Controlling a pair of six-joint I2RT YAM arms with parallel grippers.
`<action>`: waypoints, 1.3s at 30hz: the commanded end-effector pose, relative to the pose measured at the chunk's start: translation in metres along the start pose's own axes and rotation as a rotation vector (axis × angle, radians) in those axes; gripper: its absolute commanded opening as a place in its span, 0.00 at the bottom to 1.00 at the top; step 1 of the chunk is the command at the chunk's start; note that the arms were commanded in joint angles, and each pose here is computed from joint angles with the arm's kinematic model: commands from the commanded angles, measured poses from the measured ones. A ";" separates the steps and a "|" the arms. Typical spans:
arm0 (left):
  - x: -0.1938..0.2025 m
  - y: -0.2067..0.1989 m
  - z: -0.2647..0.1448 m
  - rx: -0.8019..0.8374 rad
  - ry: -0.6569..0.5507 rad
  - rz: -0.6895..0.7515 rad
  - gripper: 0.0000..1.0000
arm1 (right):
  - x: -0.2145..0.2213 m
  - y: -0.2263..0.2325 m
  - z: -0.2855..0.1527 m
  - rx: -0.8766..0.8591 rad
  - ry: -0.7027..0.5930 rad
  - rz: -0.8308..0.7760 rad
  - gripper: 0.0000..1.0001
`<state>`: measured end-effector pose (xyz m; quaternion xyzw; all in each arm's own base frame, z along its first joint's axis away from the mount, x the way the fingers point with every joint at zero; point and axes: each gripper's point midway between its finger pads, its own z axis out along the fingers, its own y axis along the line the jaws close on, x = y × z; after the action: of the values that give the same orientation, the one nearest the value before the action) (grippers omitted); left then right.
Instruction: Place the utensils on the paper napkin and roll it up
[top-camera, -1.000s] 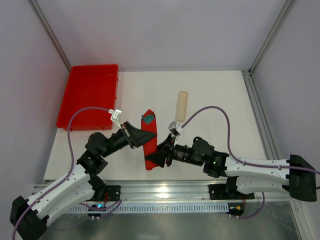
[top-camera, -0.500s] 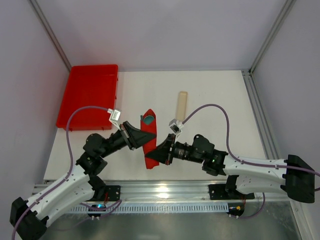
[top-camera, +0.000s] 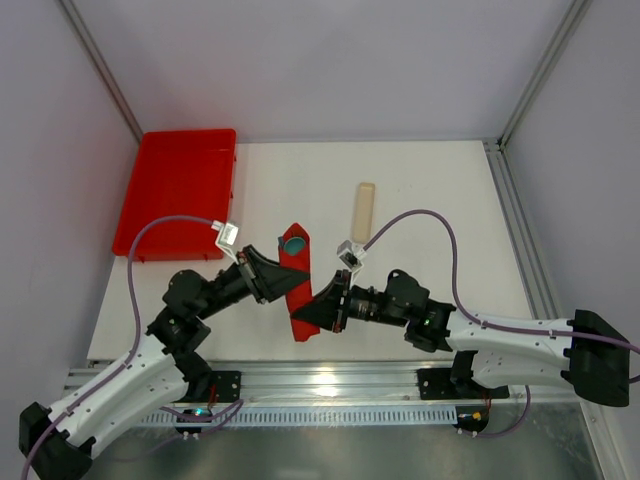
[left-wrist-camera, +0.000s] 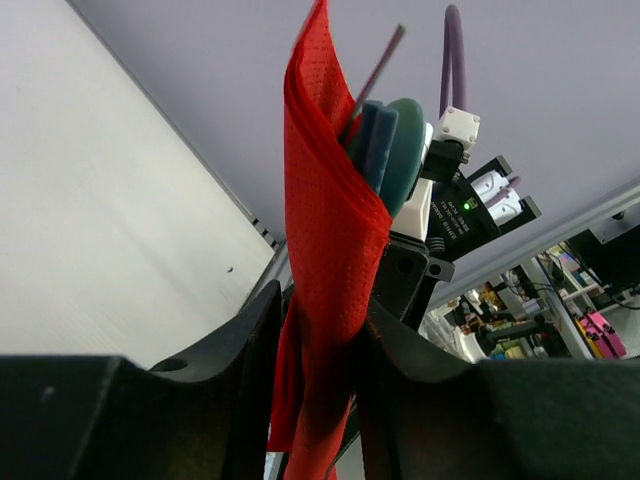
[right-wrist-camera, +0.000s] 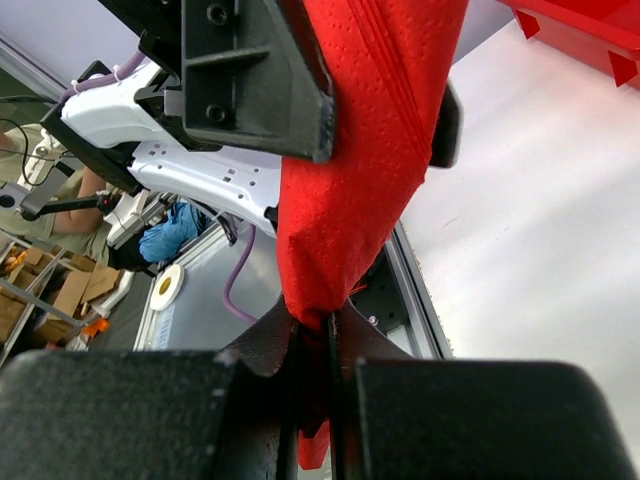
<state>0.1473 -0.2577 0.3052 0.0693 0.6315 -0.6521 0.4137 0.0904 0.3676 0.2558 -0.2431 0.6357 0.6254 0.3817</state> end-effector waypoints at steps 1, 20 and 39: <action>-0.013 0.000 -0.002 -0.047 -0.046 0.033 0.36 | -0.012 0.015 -0.004 -0.056 -0.052 -0.023 0.04; 0.016 -0.010 -0.013 0.097 0.039 0.020 0.66 | -0.020 0.014 -0.004 -0.045 -0.040 -0.014 0.04; 0.028 -0.002 -0.007 0.118 0.065 -0.054 0.67 | -0.023 0.017 0.007 -0.081 -0.032 -0.007 0.04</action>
<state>0.1315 -0.2640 0.2727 0.0810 0.6346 -0.6775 0.3629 0.0897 0.3681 0.2475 -0.2535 0.6465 0.6238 0.3587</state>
